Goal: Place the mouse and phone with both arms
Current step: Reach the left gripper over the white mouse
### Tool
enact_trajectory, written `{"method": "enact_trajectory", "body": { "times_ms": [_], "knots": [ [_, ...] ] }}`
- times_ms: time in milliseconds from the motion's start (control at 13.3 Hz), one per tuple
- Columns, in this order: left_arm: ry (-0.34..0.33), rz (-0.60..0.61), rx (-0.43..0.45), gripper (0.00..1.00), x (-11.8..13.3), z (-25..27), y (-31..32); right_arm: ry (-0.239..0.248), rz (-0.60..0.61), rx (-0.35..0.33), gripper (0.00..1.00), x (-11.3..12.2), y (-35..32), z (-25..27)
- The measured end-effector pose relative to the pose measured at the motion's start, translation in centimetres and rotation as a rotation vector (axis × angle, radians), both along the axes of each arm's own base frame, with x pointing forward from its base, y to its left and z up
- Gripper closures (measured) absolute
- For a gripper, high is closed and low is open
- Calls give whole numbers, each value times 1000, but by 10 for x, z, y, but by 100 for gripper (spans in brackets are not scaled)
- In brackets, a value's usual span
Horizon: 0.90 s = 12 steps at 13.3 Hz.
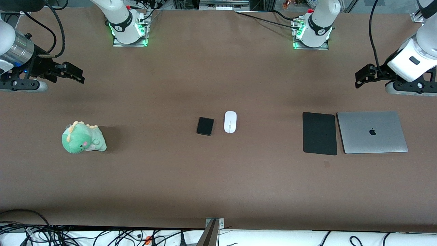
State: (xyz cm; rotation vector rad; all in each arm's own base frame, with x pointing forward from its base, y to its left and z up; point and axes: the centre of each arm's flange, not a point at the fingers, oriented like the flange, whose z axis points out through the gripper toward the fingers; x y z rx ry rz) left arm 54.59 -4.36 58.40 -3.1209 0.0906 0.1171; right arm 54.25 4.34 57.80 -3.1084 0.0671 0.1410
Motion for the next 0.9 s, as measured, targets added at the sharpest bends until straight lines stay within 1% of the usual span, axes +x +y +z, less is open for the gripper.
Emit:
{"method": "enact_trajectory", "body": {
  "times_ms": [226, 376, 452, 677, 903],
  "knots": [
    [41, -52, -2, 0, 0, -13, -24, 0, 0, 0, 0, 0, 0, 0],
    [67, -106, -4, 0, 1, -26, -55, 0, 0, 0, 0, 0, 0, 0],
    [93, -138, -7, 0, 3, -40, -73, 1, 1, 0, 0, 0, 0, -1],
    [174, -212, -20, 0, 21, -98, -137, 3, 12, 0, 0, 1, 1, -2],
    [222, -270, -40, 0, 44, -148, -197, 2, 48, 4, 0, 1, 0, -2]
  ]
}}
